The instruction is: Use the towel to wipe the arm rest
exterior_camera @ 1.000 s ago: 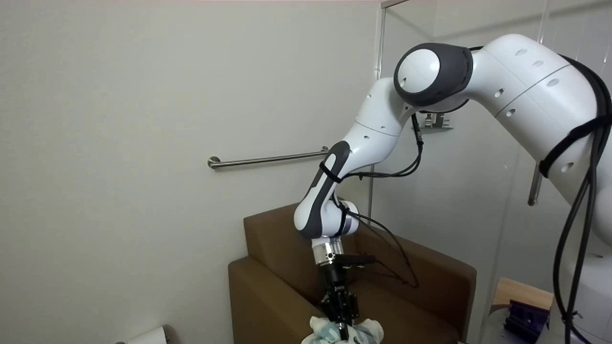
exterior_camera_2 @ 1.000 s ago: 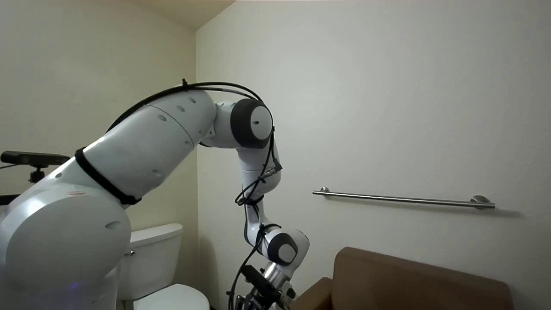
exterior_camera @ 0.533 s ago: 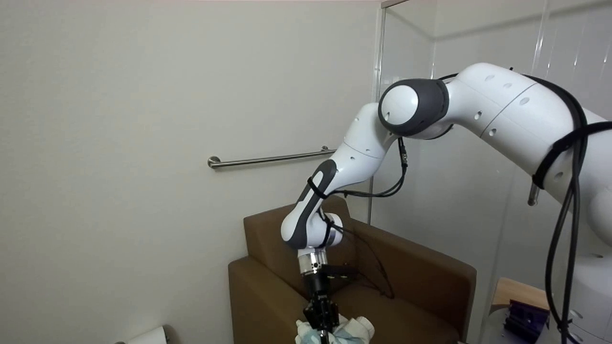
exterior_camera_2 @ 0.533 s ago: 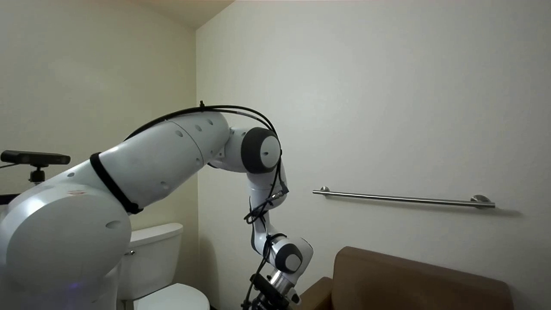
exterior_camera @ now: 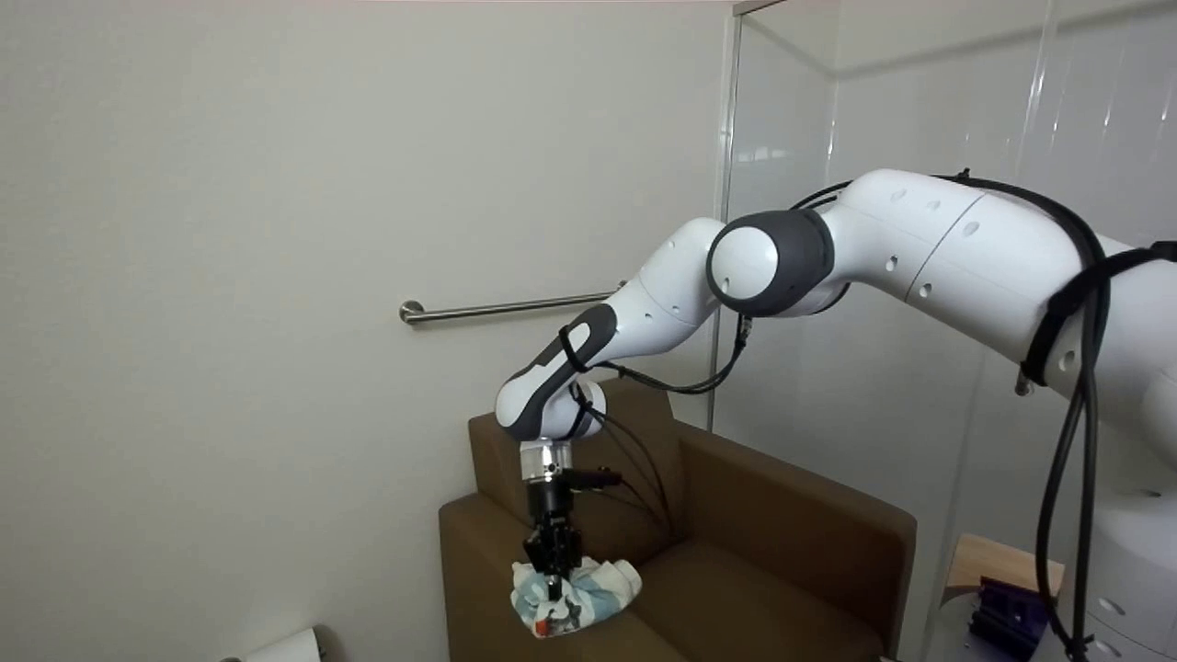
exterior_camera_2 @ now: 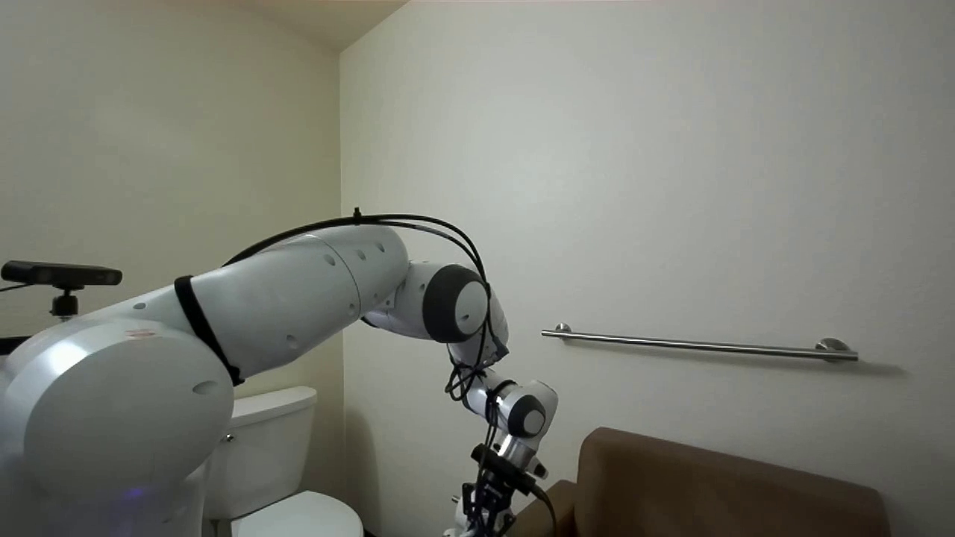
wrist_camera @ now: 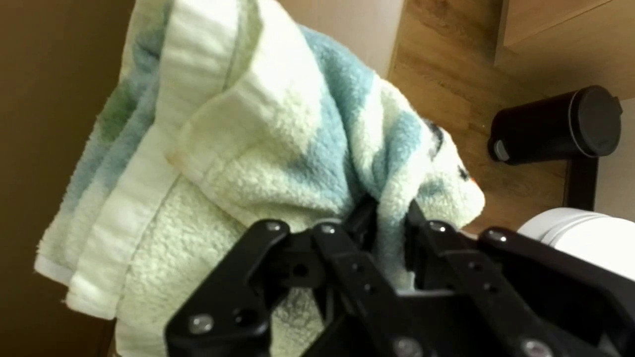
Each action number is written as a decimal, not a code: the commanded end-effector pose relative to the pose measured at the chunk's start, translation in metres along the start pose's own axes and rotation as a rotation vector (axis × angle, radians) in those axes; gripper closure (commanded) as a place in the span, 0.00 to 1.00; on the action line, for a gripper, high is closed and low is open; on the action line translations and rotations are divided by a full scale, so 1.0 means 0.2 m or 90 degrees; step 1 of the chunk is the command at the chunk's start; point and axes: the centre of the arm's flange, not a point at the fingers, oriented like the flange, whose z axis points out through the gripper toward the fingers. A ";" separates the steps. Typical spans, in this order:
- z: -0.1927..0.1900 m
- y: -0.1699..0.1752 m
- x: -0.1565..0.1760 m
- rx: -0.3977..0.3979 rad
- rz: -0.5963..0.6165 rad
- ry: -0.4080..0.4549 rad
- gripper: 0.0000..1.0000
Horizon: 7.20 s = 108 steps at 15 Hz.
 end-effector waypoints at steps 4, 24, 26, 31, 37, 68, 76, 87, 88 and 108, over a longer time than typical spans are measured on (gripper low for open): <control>-0.21 0.04 0.39 -0.042 -0.029 0.051 0.92; -0.01 0.00 -0.28 -0.026 0.012 0.006 0.93; -0.01 -0.01 -0.33 -0.026 0.031 0.003 0.93; 0.12 -0.05 -0.51 0.021 0.055 -0.036 0.93; 0.37 -0.09 -0.79 0.116 0.127 -0.064 0.93; -0.08 -0.02 0.44 -0.157 -0.038 0.064 0.93; -0.17 0.03 0.36 -0.133 -0.060 0.090 0.93; -0.02 0.09 -0.20 0.026 -0.057 0.044 0.93; -0.01 0.08 -0.23 0.031 -0.049 0.041 0.93; 0.22 -0.18 -0.88 0.052 0.066 -0.016 0.93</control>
